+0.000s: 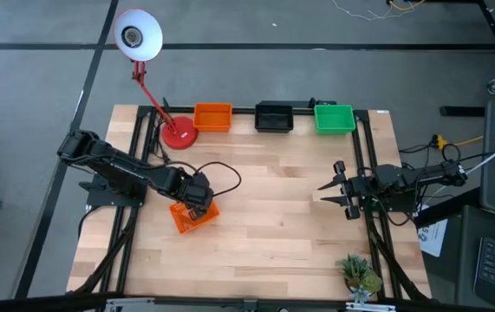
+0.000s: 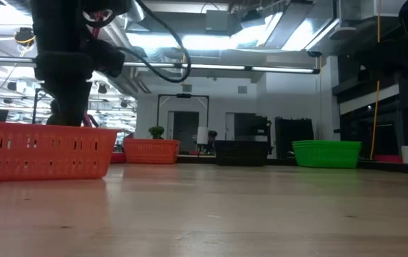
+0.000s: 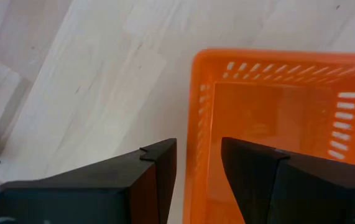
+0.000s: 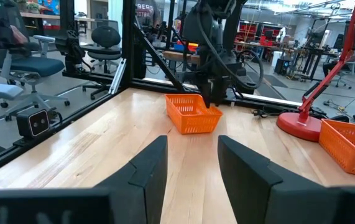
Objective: Stack baskets by color
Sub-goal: Stack the bottom orange bin on top of the stacked orange bin
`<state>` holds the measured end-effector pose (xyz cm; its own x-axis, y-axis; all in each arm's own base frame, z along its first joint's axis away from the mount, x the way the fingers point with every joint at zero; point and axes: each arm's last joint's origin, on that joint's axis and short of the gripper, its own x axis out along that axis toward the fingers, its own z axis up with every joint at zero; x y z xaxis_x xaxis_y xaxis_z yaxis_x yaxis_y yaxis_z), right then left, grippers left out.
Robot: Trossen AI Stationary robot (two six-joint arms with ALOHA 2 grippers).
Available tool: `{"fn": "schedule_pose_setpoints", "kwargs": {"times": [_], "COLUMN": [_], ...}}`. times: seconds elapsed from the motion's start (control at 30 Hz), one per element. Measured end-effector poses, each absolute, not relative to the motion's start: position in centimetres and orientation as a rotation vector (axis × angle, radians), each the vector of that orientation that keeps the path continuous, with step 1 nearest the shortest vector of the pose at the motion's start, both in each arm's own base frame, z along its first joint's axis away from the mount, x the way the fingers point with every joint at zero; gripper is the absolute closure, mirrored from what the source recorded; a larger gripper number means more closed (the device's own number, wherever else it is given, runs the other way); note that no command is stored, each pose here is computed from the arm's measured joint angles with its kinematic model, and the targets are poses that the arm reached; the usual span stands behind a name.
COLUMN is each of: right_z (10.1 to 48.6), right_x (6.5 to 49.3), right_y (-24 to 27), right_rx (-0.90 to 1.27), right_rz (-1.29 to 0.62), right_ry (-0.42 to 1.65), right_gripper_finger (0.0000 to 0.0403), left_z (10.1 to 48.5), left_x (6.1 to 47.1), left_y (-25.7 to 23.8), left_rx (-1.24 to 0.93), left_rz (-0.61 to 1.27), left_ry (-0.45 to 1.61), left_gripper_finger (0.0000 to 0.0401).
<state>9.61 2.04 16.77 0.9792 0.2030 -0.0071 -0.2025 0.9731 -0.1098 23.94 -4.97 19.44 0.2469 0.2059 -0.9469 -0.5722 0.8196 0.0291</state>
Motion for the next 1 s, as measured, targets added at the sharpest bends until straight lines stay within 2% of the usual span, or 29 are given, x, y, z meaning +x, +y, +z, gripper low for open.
{"fn": "schedule_pose_setpoints", "kwargs": {"times": [0.53,0.63,0.77,1.0], "right_z": [16.8,16.8,16.8,16.8], "right_x": [9.6,9.6,9.6,9.6], "right_y": [2.0,2.0,2.0,2.0], "right_rx": [-0.110,-0.110,-0.110,-0.110], "right_rz": [0.205,0.205,0.205,0.204], "right_ry": [-0.004,-0.004,-0.004,-0.004], "right_gripper_finger": [0.0260,0.0260,0.0260,0.0260], "left_z": [16.4,16.4,16.4,17.8], "left_x": [23.2,23.2,23.3,24.7], "left_y": [-4.6,-4.6,-4.4,-3.0], "left_rx": [-0.388,-0.375,-0.349,-0.282], "left_rz": [0.539,0.531,0.527,0.489], "left_ry": [1.166,1.165,1.161,1.115], "left_gripper_finger": [0.0283,0.0310,0.0387,0.0400]}}
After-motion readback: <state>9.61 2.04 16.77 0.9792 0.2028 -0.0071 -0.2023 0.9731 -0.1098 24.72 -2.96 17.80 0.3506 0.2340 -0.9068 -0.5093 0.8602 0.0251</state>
